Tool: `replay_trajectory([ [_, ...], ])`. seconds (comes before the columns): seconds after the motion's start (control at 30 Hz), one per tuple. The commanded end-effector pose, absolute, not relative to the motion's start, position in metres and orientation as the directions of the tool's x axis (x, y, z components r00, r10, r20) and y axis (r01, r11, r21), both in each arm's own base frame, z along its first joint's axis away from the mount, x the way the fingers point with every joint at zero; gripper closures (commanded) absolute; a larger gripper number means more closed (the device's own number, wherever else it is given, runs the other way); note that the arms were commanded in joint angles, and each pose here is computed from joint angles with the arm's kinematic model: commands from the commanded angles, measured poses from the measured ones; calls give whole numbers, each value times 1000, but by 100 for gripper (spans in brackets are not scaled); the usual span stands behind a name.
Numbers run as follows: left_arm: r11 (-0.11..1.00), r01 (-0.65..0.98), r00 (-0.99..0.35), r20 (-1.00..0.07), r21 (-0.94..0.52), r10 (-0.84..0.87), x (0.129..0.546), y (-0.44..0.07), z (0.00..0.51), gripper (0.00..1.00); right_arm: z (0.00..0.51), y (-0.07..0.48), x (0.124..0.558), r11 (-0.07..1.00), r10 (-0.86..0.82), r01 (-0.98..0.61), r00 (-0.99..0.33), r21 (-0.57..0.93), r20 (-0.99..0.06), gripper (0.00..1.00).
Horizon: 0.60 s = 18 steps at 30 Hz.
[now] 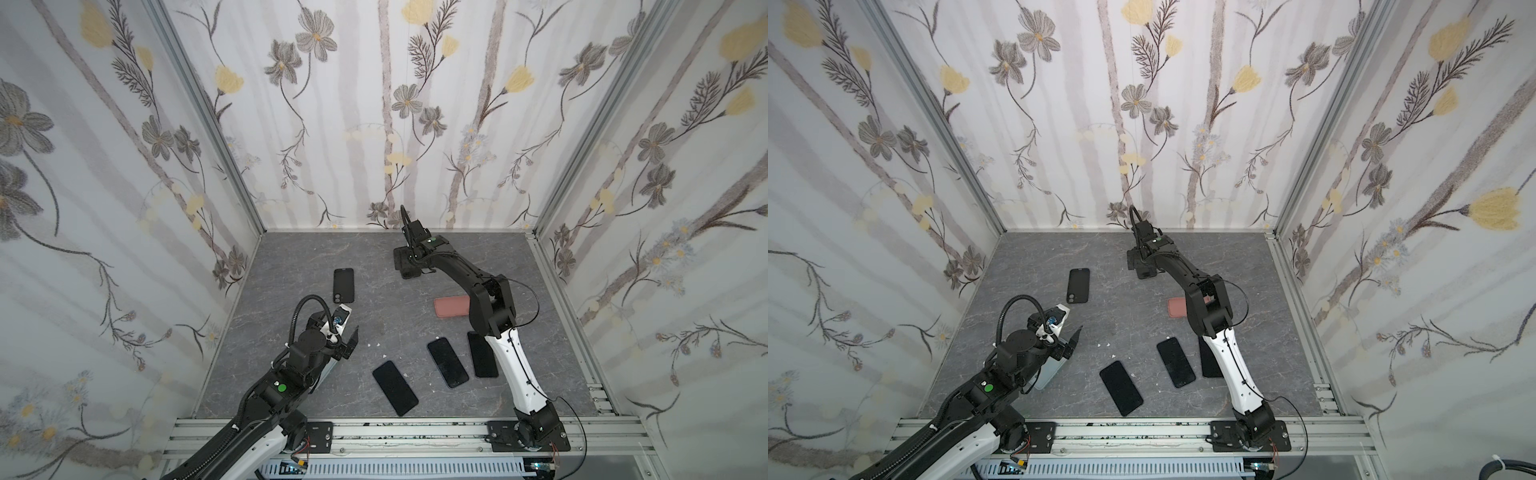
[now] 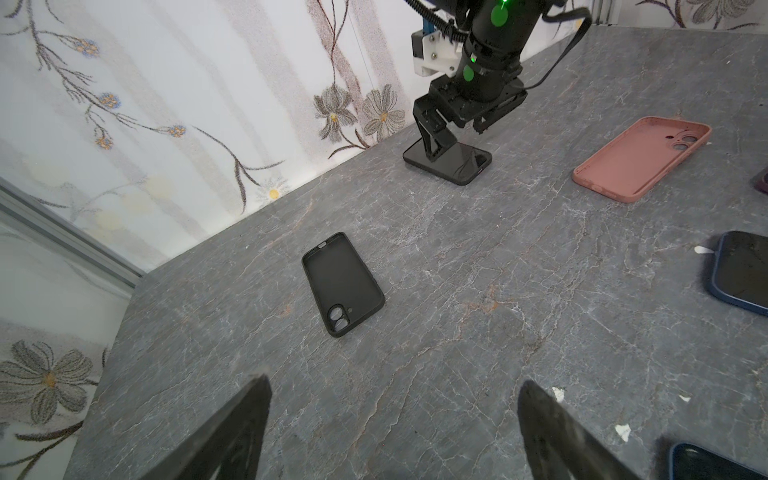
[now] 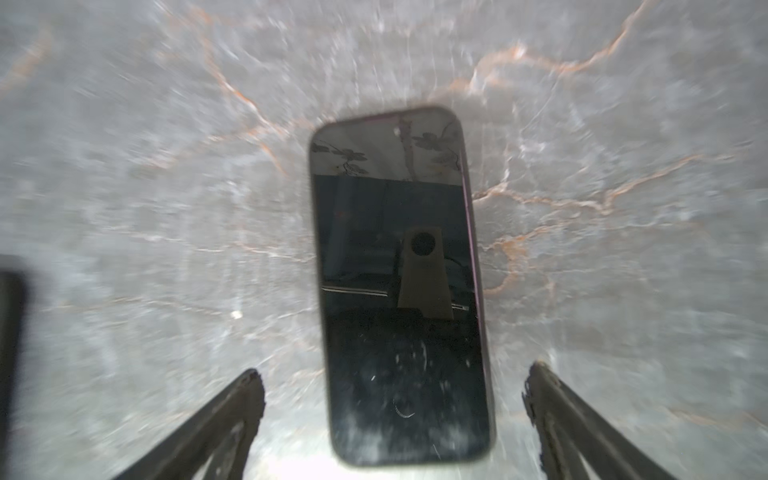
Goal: Put the phone into the phone case
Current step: 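Carry the cased phone farther from the robot, set it down, open right gripper, then move the right gripper to the blue-framed phone and grasp it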
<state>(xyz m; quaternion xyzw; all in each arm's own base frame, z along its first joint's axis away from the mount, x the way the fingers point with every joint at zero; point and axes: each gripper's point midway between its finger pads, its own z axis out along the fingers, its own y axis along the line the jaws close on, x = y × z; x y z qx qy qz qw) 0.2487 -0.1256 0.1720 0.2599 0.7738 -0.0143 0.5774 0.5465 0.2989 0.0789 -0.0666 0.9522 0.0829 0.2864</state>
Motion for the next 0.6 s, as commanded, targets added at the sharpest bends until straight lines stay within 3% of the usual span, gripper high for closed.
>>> replay_trajectory([
  [0.0, 879, 393, -182, -913, 272, 364, 252, -124, 185, 7, 133, 301, 542, 970, -61, -190, -790, 149, -610, 2],
  [0.27, 902, 383, -259, -914, 199, 312, 260, -129, 196, 10, 182, 297, 484, 955, -149, -270, -792, 121, -593, 5],
  [0.57, 906, 423, -346, -924, 3, 165, 273, -162, 218, 13, 167, 249, 372, 945, -109, -264, -812, 194, -573, 8],
])
